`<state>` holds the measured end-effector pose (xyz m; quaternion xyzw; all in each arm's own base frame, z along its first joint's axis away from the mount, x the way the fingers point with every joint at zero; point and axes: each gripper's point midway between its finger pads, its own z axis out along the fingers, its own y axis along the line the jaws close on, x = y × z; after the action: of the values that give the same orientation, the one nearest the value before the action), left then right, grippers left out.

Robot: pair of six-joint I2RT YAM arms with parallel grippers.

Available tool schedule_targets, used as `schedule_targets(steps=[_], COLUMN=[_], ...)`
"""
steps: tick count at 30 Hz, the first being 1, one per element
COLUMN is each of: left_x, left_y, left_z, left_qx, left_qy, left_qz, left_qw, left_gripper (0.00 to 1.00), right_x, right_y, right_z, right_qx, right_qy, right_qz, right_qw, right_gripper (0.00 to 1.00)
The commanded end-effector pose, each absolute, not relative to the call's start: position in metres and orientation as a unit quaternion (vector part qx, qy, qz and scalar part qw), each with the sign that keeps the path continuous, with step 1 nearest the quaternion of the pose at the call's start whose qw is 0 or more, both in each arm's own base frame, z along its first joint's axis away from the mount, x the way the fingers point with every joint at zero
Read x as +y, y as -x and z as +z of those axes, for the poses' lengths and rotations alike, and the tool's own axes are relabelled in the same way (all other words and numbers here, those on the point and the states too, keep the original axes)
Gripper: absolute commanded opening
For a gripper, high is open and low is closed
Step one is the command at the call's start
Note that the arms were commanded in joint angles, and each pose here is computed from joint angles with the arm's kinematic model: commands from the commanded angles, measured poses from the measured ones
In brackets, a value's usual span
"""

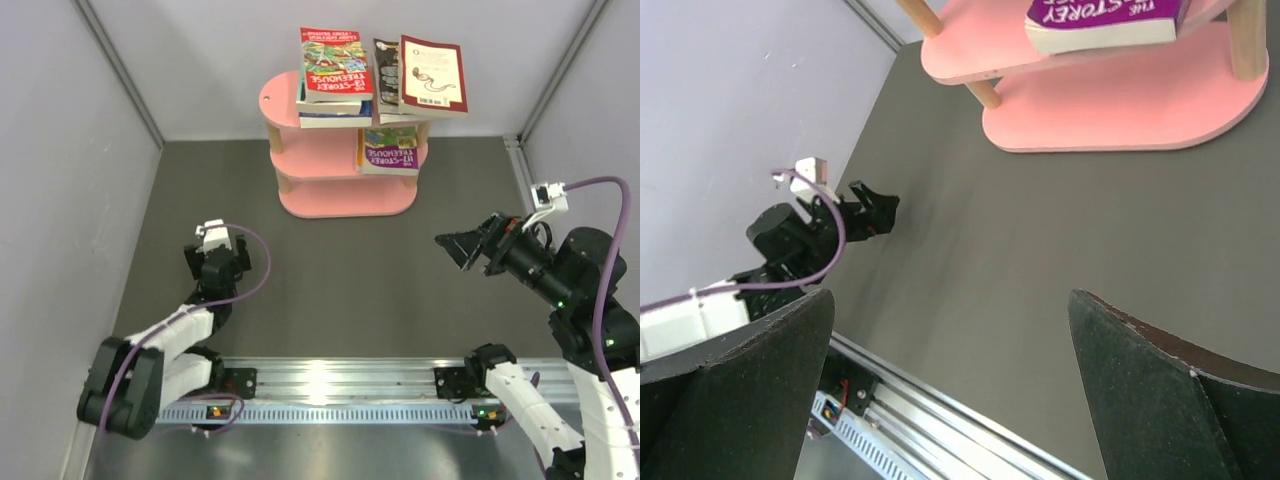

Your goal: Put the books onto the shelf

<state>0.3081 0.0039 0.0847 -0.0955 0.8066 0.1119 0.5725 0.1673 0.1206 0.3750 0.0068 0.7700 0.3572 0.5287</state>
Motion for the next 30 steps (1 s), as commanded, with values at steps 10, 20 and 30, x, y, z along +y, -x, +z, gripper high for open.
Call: schedule_targets(steps=[10, 20, 30], left_x=[0.032, 0.001, 0.001], left_y=[-0.388, -0.393, -0.393], left_z=[0.1, 0.081, 0.082], left_qx=[0.757, 0.761, 0.761], left_qy=[0.129, 0.016, 0.017], left_qz=[0.051, -0.024, -0.016], left_qw=[0.639, 0.648, 0.649], left_gripper=[0.99, 0.94, 0.99], right_x=[0.121, 0.12, 0.08], right_y=[-0.183, -0.221, -0.326], right_z=[0.362, 0.345, 0.272], right_qx=[0.783, 0.791, 0.841], right_qy=[-0.033, -0.043, -0.114], right_qz=[0.353, 0.327, 0.147], right_qw=[0.512, 0.515, 0.507], right_gripper=[1.0, 1.0, 1.0])
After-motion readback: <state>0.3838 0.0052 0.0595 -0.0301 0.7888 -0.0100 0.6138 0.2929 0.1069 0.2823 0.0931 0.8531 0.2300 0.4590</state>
